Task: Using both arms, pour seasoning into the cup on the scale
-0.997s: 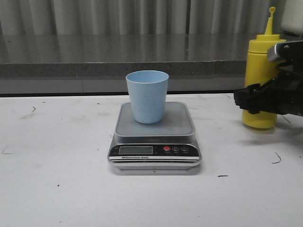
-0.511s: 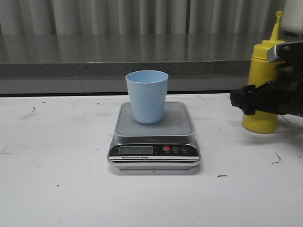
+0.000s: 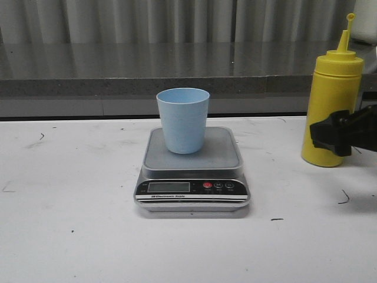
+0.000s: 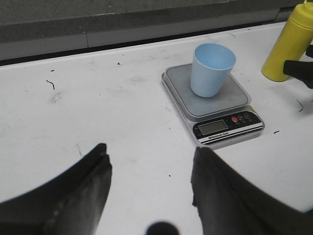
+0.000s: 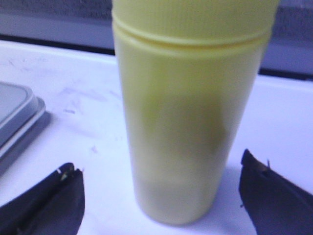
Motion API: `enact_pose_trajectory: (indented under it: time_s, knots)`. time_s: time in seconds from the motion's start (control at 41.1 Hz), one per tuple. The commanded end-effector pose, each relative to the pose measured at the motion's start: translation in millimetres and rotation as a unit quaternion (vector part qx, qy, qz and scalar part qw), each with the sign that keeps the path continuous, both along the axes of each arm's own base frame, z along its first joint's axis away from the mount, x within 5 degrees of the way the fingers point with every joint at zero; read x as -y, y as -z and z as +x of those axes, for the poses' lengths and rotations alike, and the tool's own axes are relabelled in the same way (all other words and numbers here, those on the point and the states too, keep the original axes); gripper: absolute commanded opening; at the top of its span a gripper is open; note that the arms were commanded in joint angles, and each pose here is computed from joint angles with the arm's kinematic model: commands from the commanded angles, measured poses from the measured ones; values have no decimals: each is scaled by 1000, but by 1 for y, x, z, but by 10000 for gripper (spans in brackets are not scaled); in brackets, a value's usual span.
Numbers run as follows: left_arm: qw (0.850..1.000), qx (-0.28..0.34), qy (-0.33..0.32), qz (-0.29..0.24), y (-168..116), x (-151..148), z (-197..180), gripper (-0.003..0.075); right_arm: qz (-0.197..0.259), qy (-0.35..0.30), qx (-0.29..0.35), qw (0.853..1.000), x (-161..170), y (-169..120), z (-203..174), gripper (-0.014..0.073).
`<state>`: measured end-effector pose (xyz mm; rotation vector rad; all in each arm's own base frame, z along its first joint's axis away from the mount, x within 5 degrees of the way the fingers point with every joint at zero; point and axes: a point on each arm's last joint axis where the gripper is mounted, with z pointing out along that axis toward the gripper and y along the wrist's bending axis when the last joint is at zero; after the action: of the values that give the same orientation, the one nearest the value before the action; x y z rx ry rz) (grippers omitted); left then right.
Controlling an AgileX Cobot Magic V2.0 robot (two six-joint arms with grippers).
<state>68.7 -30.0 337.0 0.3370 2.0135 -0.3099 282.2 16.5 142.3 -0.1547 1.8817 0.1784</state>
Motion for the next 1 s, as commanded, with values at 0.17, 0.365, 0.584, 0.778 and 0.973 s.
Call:
enact_pose_trajectory:
  time_s: [0.17, 0.365, 0.584, 0.778, 0.973]
  knots:
    - [999, 43, 0, -27, -15, 1, 1, 365, -23, 35, -139, 989, -7, -56, -36, 654]
    - [999, 43, 0, -27, -15, 1, 1, 365, -64, 70, -236, 967, -13, -97, -63, 654]
    - [999, 43, 0, -27, -15, 1, 1, 365, -66, 2, -249, 966, -24, -148, -94, 654]
    - [999, 43, 0, -27, -15, 1, 1, 365, -36, -36, -151, 987, -22, -185, -133, 654]
    - [999, 43, 0, -27, -15, 1, 1, 365, -38, -37, -104, 993, -13, -202, -173, 654]
